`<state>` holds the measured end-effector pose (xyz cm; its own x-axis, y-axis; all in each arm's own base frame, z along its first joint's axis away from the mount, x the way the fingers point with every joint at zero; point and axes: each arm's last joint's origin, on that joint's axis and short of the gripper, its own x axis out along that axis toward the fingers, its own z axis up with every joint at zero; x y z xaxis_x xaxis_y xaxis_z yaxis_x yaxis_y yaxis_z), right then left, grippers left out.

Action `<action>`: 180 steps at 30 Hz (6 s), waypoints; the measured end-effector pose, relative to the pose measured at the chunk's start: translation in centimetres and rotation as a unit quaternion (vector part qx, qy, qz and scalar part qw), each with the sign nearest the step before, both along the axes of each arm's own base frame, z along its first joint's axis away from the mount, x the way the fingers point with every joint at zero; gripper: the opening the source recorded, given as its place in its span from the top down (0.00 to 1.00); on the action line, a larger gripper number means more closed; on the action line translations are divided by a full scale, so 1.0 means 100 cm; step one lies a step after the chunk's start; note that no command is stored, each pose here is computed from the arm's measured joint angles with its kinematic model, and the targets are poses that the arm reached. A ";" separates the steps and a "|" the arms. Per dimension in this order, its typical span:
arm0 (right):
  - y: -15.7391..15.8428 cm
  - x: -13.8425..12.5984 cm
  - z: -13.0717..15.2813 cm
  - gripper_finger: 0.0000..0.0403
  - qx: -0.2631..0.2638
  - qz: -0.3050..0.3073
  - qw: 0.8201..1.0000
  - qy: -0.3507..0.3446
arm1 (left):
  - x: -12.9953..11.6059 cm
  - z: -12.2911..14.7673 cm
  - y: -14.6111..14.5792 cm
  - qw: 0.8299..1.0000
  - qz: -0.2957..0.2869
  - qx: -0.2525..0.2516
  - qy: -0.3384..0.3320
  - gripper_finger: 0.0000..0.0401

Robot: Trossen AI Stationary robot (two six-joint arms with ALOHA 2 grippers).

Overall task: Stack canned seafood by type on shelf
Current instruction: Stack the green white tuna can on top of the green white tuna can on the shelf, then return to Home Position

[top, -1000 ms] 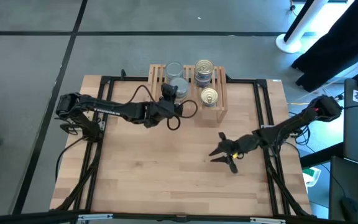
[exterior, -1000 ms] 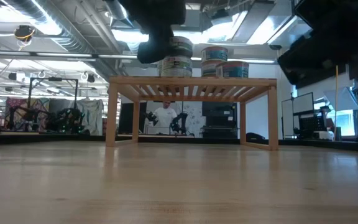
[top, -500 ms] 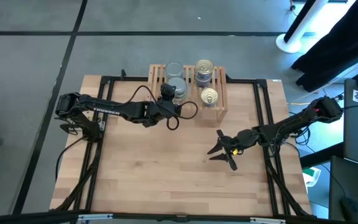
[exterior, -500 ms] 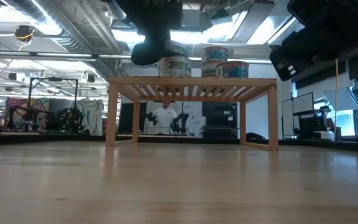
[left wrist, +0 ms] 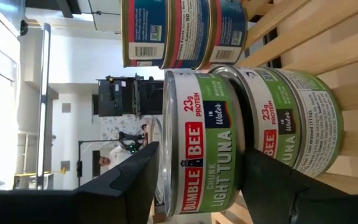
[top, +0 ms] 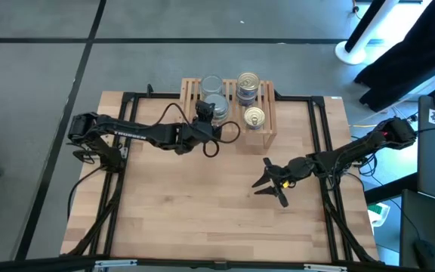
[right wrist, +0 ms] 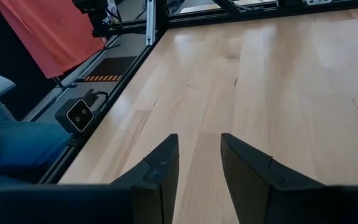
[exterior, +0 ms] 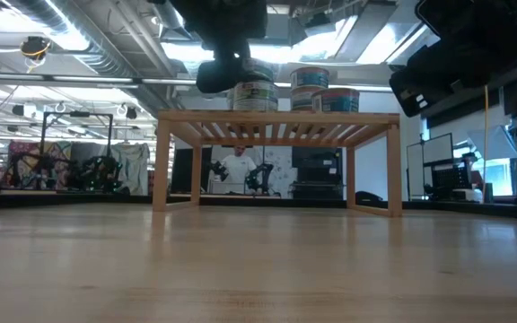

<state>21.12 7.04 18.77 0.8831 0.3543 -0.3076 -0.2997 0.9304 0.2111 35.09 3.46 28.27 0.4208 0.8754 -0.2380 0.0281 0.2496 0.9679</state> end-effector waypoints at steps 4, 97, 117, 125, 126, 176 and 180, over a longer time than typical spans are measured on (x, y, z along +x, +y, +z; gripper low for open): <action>0.000 0.000 0.000 0.70 0.000 0.000 1.000 0.000 | 0.000 0.000 0.000 1.000 0.002 0.001 0.003 0.49; 0.001 0.000 0.000 0.70 -0.006 0.020 1.000 -0.002 | -0.013 0.035 0.037 0.960 -0.085 -0.235 -0.126 0.49; 0.001 0.000 0.000 0.70 -0.006 0.020 1.000 -0.002 | -0.013 0.035 0.036 0.970 -0.042 -0.201 -0.130 0.35; 0.001 0.000 0.000 0.70 -0.006 0.020 1.000 -0.002 | -0.011 0.033 0.025 0.971 -0.055 -0.200 -0.116 0.34; 0.001 0.000 0.000 0.70 -0.006 0.020 1.000 -0.002 | -0.011 0.033 0.022 0.972 -0.062 -0.199 -0.111 0.34; -0.031 -0.088 0.076 0.70 0.020 -0.038 0.985 -0.167 | -0.183 0.141 -0.033 0.832 -0.067 -0.386 -0.393 0.35; -0.035 -0.098 0.084 0.70 0.029 -0.055 0.977 -0.202 | -0.200 0.134 -0.032 0.815 -0.029 -0.419 -0.399 0.35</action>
<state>11.28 3.50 27.17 0.9621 0.2566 0.0921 -0.2681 0.9517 0.1495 15.13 0.29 41.65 0.7693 0.5192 -0.3722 -0.4913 0.8533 0.1749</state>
